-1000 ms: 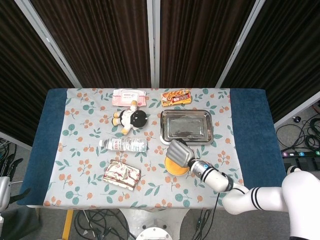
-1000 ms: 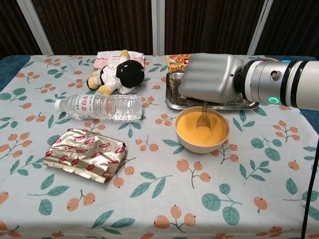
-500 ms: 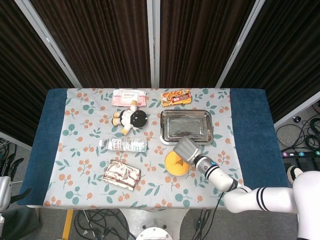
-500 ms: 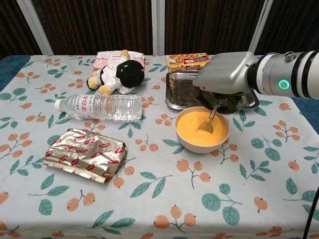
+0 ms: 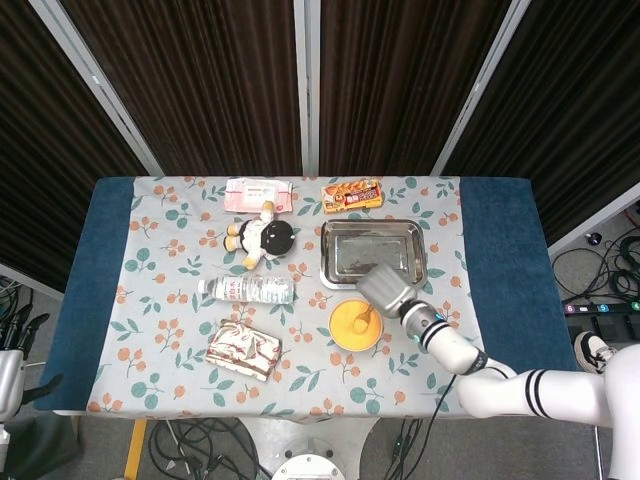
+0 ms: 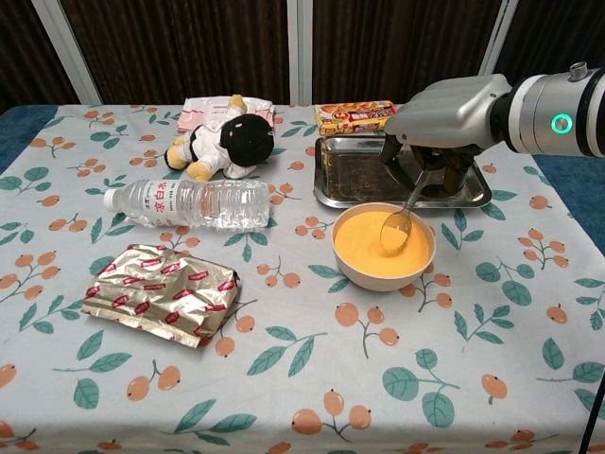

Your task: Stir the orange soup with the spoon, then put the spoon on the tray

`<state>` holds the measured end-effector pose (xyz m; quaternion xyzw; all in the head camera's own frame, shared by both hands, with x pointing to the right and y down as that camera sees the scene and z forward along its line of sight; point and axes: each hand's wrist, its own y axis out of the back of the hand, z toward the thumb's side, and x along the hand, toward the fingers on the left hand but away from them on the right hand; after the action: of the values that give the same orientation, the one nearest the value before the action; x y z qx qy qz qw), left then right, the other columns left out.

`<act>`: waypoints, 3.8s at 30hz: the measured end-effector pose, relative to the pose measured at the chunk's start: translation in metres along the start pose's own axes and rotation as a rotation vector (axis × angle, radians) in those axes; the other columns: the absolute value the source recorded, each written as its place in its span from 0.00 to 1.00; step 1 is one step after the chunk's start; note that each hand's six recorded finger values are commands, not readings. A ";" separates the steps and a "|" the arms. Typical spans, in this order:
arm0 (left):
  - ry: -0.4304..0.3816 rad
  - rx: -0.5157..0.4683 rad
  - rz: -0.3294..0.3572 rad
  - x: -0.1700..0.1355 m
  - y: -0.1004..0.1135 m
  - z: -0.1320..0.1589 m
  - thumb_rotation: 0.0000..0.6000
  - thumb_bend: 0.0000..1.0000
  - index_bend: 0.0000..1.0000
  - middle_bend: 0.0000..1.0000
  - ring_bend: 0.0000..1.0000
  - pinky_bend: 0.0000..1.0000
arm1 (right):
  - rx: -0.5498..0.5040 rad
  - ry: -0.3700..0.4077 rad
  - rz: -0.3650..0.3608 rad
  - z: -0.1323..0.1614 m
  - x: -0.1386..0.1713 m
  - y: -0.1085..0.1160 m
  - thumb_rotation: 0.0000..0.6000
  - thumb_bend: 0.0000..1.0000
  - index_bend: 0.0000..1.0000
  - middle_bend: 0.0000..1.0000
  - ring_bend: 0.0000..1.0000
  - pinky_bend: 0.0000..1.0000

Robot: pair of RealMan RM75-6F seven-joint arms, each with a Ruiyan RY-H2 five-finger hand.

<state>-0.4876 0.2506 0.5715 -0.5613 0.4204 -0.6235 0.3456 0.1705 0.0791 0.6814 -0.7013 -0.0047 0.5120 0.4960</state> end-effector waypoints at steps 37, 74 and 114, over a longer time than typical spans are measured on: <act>0.010 -0.014 -0.001 -0.004 -0.004 -0.004 1.00 0.06 0.22 0.14 0.12 0.13 | 0.672 0.060 -0.333 0.051 0.014 0.012 1.00 0.44 0.84 1.00 0.98 1.00; 0.014 -0.024 0.007 -0.006 -0.005 -0.007 1.00 0.06 0.22 0.14 0.12 0.13 | 0.815 0.046 -0.423 0.081 0.021 0.005 1.00 0.44 0.88 1.00 0.98 1.00; 0.011 -0.017 0.014 -0.005 -0.001 -0.005 1.00 0.06 0.22 0.14 0.12 0.13 | 0.871 -0.132 -0.462 0.056 0.015 -0.004 1.00 0.44 1.00 1.00 1.00 0.97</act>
<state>-0.4922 0.2562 0.5705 -0.5580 0.4315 -0.6205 0.3427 0.1392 0.1275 0.6741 -0.3758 0.0228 0.3864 0.8420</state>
